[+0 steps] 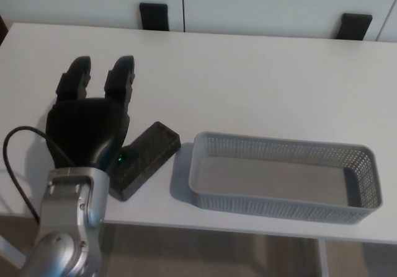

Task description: The robot walks towards a desk on which an eraser is kept on the left hand side and a container is kept on the right hand side. The robot picks up the eraser using its left hand and places it in the container.

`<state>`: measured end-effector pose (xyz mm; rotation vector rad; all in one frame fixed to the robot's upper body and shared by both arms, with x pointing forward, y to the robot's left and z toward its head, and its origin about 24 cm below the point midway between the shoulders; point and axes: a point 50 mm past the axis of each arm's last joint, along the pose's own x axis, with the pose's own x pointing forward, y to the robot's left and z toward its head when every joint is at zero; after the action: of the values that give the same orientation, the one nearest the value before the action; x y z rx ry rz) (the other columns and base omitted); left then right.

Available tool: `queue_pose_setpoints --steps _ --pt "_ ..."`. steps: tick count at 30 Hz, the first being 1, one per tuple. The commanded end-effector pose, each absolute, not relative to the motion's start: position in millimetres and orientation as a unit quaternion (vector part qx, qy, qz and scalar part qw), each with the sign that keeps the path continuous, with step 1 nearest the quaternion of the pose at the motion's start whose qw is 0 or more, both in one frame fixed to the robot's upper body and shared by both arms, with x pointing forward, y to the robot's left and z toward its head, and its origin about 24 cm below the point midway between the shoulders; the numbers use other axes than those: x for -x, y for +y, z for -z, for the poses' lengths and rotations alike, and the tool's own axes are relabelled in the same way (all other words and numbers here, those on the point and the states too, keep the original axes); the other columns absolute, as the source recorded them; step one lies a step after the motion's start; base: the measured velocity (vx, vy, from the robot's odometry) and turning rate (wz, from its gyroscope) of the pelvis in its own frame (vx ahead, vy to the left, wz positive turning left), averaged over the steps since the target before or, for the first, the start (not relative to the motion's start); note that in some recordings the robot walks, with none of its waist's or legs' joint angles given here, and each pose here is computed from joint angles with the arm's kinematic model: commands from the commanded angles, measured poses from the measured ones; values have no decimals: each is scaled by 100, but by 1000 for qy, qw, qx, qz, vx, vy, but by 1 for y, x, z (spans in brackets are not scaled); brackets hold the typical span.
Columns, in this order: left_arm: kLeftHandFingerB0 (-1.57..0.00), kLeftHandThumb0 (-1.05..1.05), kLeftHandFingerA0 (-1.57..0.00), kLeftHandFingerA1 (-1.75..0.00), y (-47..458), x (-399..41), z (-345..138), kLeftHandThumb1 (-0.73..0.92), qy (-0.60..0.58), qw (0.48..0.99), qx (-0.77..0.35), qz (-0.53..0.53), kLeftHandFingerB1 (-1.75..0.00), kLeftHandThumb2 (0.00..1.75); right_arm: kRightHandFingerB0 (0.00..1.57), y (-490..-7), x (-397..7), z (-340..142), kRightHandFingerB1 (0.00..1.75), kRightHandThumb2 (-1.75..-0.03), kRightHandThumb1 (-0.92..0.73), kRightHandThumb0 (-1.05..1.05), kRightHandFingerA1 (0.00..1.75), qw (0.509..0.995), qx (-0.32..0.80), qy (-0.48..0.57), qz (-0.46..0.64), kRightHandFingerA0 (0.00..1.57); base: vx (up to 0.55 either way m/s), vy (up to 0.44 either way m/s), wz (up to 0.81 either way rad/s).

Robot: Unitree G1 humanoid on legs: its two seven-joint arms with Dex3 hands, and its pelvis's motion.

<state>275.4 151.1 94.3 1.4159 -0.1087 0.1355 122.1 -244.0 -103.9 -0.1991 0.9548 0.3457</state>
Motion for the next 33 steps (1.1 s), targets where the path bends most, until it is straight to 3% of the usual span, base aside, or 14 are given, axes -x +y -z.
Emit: queue_pose_setpoints --steps 1,2,8,17,33 --pt "-3 -57 0 -9 150 -275 -103 37 -20 783 -619 -51 -13 71 33 -249 -123 103 38 -59 -66 -29 48 868 113 452 -172 55 0 0 0" --pt "-1 -58 0 -11 145 -273 -109 38 -10 833 -553 -7 -10 71 33 -249 -124 102 38 -59 -65 -31 49 868 114 452 -172 56 0 0 0" --pt "0 -63 0 -17 146 -273 -118 39 3 878 -475 59 -13 76 31 -249 -124 102 38 -59 -66 -32 49 866 114 454 -175 55 0 0 0" --pt "-7 -60 0 -15 164 -290 -95 38 65 857 -511 31 -17 73 33 -249 -122 102 38 -59 -66 -33 48 862 133 451 -190 56 0 0 0" --pt "-5 -61 0 -15 168 -292 -65 39 109 816 -567 28 -15 74 37 -249 -123 102 39 -59 -67 -32 48 854 158 449 -211 59 0 0 0"
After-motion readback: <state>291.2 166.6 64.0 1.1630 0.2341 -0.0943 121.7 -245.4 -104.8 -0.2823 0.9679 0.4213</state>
